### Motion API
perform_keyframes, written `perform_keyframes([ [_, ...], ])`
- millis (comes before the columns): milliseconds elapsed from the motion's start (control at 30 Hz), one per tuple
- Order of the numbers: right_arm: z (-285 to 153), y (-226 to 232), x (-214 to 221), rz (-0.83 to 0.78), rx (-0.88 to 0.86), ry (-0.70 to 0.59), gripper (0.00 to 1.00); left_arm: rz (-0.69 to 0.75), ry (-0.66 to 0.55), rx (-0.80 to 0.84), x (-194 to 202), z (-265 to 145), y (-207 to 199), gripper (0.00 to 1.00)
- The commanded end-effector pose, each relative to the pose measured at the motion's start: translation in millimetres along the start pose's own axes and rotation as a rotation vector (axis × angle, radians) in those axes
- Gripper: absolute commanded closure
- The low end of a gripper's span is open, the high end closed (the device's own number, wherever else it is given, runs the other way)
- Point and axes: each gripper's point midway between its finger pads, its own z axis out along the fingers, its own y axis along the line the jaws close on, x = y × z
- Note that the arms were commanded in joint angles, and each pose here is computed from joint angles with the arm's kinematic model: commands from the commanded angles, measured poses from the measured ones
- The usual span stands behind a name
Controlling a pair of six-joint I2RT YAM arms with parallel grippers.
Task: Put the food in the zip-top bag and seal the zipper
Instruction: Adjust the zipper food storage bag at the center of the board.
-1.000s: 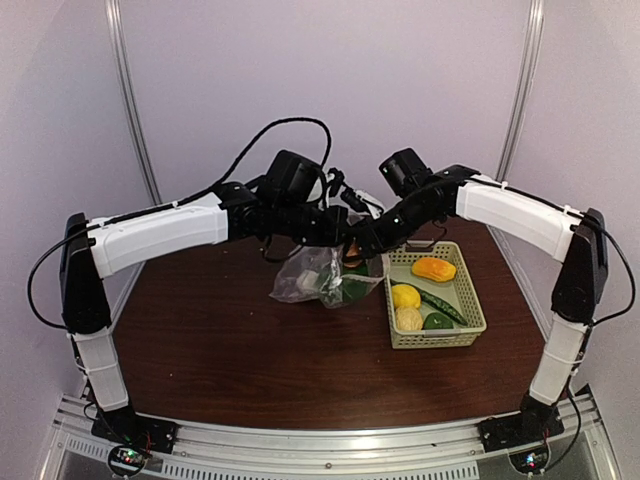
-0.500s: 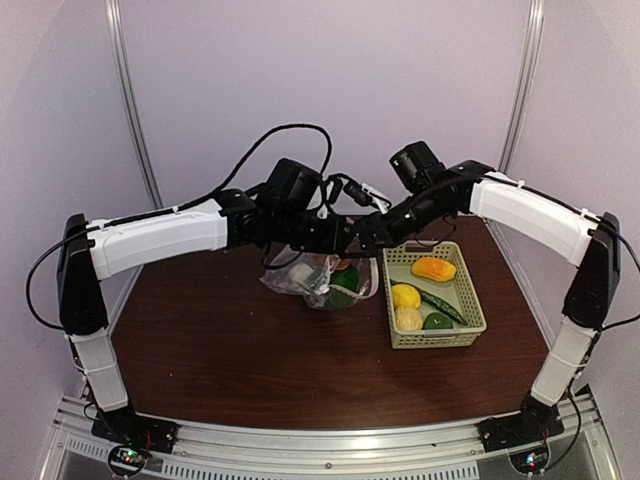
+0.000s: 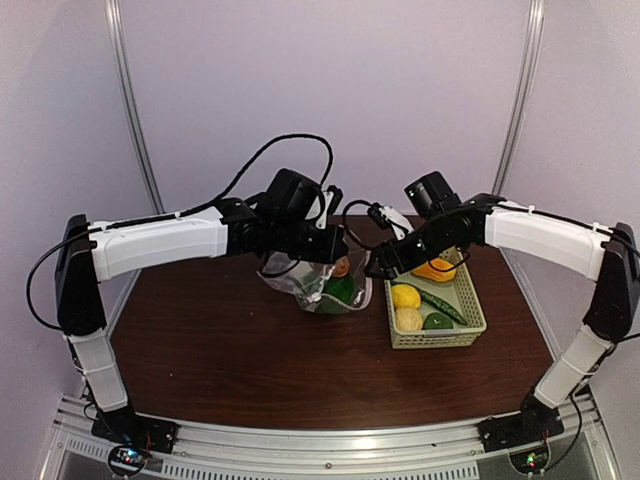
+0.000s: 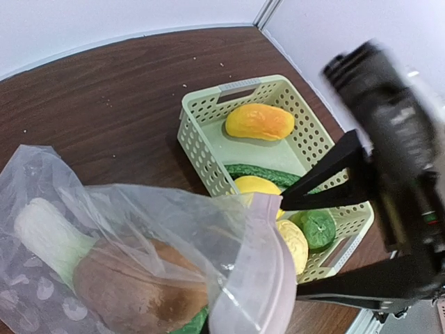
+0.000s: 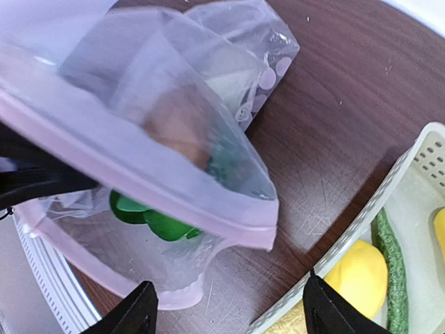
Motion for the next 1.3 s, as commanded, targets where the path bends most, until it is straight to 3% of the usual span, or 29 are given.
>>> perform_keyframes([
  [0,17.9,-5.7,0.6,0.064,-0.005,0.009,0.29,0.001,-0.112,0.072,-32.1,-24.7,-20.6,1.00],
  [67,22.6,-6.5,1.1,0.066,-0.009,0.015,0.33,-0.005,-0.124,0.082,-35.0,-27.1,-22.6,1.00],
  [267,25.0,-4.1,-7.2,0.047,-0.026,0.016,0.97,-0.004,-0.139,0.078,-36.7,-26.9,-21.5,1.00],
  [300,24.7,-0.7,-8.7,0.046,-0.045,0.020,1.00,0.001,-0.139,0.072,-36.3,-26.6,-20.6,1.00],
  [400,7.9,8.2,-31.1,0.019,-0.079,0.002,1.00,0.042,-0.120,-0.056,-37.2,-26.5,4.4,1.00],
  [533,-36.3,9.8,-82.0,-0.076,-0.041,-0.132,1.00,0.080,-0.110,-0.363,-50.4,-51.3,77.3,1.00],
  [633,-24.9,9.1,-81.0,-0.066,-0.060,-0.090,1.00,0.004,-0.101,-0.169,-64.3,-52.7,72.2,1.00],
  [767,-30.8,-3.1,-98.0,-0.068,0.000,-0.104,1.00,0.050,-0.197,-0.271,-95.9,-93.5,76.7,1.00],
  [933,-31.8,-9.6,-109.8,-0.095,0.034,-0.118,1.00,0.097,-0.077,-0.295,-91.8,-90.0,78.5,1.00],
  [1133,-20.0,2.3,-130.9,-0.118,-0.058,-0.153,1.00,0.169,-0.102,-0.290,-113.3,-94.6,70.3,1.00],
  [1200,-16.3,6.0,-134.5,-0.120,-0.088,-0.158,0.95,0.186,-0.128,-0.286,-121.2,-99.8,66.8,1.00],
  [1267,-10.7,7.8,-130.0,-0.119,-0.112,-0.133,0.81,0.198,-0.110,-0.248,-115.1,-91.5,63.0,1.00],
])
